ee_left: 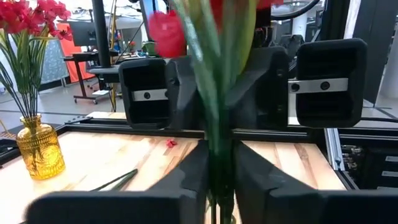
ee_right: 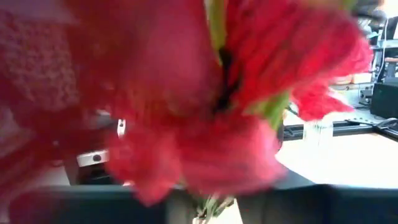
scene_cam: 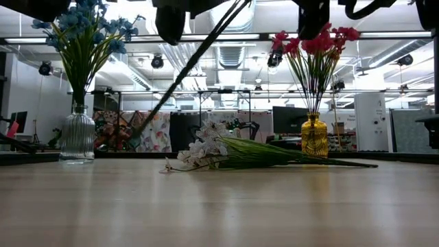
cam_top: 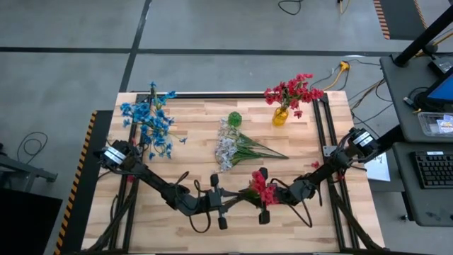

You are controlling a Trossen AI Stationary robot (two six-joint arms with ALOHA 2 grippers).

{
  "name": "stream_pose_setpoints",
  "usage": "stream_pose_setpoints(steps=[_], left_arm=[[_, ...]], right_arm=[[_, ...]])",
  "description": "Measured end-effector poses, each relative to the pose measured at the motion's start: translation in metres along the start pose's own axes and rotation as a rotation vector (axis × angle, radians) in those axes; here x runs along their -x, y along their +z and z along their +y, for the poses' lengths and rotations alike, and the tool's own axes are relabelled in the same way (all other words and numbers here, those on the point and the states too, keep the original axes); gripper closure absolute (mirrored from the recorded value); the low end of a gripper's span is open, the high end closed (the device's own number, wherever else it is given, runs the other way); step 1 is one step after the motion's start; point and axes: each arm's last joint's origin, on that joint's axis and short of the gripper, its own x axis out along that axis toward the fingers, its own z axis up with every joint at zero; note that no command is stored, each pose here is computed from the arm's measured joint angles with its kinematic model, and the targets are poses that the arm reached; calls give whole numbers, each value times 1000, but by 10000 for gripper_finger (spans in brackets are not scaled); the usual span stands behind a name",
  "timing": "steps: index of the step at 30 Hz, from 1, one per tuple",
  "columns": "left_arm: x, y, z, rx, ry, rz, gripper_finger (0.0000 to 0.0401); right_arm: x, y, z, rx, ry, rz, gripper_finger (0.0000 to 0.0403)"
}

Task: Sort flowers into vase by color
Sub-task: Put the red flowers into the yellow vase

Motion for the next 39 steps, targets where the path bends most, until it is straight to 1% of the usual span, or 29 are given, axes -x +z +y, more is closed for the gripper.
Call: stream_pose_setpoints(steps=[3, 5, 9, 13, 17, 21, 26, 30, 35, 39], left_arm=[[0, 0, 0, 0, 12, 0, 312], [0, 0, 0, 2, 29, 5, 281], [3, -9, -2, -13, 24, 73, 228], [10, -23, -6, 12, 17, 190, 197], [15, -35, -6, 51, 32, 282, 186], [19, -41, -7, 120, 19, 348, 185], [21, -45, -6, 164, 23, 392, 185], [21, -51, -6, 176, 33, 406, 185], [19, -75, -8, 169, 57, 450, 184], [14, -86, -11, 155, 67, 462, 184]], right_arm=[[0, 1, 0, 11, 0, 4, 366], [1, 2, 0, 26, 1, 20, 382], [4, 6, -1, 48, -2, 102, 377], [12, 13, -7, 57, -27, 230, 376], [21, 23, -14, 85, -79, 319, 378], [29, 33, -23, 124, -95, 383, 379], [32, 36, -25, 132, -98, 405, 379], [32, 32, -24, 107, -100, 413, 380], [32, 24, -22, 112, -102, 439, 380], [31, 22, -22, 116, -102, 443, 380]])
